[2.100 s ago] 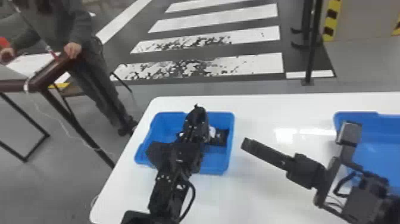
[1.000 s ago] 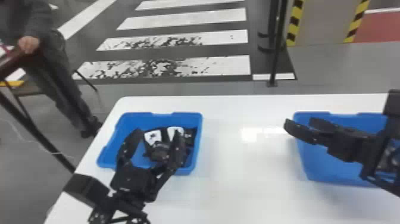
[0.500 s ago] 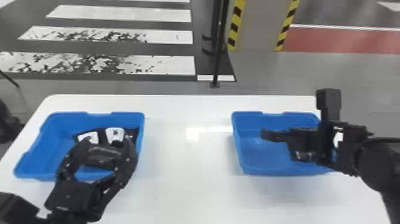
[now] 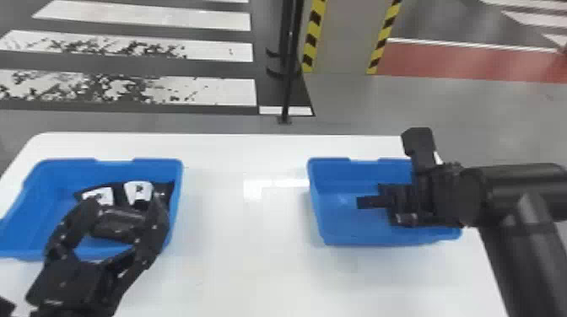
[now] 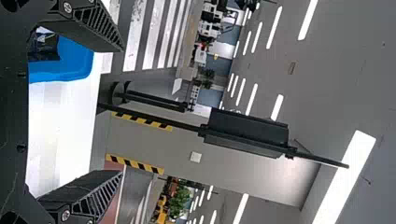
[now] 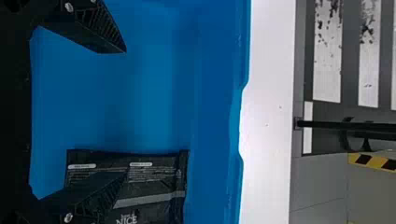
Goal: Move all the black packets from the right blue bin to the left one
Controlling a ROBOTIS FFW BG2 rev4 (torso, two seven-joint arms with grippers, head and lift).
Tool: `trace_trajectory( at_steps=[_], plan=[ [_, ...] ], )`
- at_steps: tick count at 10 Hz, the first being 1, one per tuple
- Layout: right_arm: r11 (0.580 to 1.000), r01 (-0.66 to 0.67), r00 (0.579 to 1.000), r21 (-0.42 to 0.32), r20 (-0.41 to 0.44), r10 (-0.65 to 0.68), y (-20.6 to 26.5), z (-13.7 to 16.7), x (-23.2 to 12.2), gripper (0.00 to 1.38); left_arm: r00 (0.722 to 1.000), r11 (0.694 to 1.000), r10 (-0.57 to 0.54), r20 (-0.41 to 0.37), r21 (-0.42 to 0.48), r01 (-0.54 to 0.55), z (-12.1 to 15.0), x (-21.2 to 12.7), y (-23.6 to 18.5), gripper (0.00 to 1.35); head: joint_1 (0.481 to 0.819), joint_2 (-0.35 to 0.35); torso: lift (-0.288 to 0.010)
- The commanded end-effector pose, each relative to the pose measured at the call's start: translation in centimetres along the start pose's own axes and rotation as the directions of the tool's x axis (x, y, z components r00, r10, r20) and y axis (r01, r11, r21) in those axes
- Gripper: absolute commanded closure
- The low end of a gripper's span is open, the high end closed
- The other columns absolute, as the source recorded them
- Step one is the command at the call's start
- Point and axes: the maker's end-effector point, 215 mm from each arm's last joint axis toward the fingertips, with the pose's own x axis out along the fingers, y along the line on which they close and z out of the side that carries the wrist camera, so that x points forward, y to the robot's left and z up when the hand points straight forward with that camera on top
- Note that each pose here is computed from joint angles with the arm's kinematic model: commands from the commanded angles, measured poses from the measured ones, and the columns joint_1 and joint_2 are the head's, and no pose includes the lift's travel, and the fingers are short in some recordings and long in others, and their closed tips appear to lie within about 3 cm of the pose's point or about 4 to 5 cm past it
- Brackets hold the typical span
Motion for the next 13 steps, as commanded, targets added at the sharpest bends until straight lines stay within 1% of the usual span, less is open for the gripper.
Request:
trace_trajectory(
  at_steps=[1,3,7,9,12,13],
  plan=[
    [0.999,0.05,0.997,-0.012,-0.055,-0.051,-1.1,-0.9,0.3,0.09,1.0,1.0,0.0,-0.001,0.0,0.0,-0.1,0.1,0.0,0.1,0.695,-0.149,-0.14],
    [0.996,0.09,0.992,-0.007,-0.083,-0.09,-2.7,-1.5,0.8,0.09,1.0,1.0,0.003,0.001,-0.003,-0.003,0.0,0.0,0.1,0.1,0.695,-0.166,-0.14],
    [0.986,0.165,0.982,-0.005,-0.087,-0.165,-6.0,-0.5,0.8,0.1,1.0,1.0,0.0,-0.002,-0.005,0.0,-0.2,-0.1,0.0,0.11,0.695,-0.205,-0.14],
    [0.983,0.186,0.978,-0.005,-0.096,-0.186,-7.0,-1.0,1.0,0.1,1.0,1.0,0.0,-0.006,-0.007,-0.001,-0.5,0.0,0.1,0.11,0.695,-0.219,-0.14],
    [0.98,0.201,0.971,0.011,-0.132,-0.197,-8.2,-2.9,1.5,0.13,1.0,1.0,0.0,-0.018,-0.009,0.0,-0.9,-0.2,0.2,0.11,0.695,-0.24,-0.14],
    [0.98,0.2,0.972,0.013,-0.131,-0.196,-8.3,-3.0,1.7,0.13,1.0,1.0,0.0,-0.015,-0.009,0.0,-0.9,-0.2,0.2,0.11,0.695,-0.246,-0.14]
  ],
)
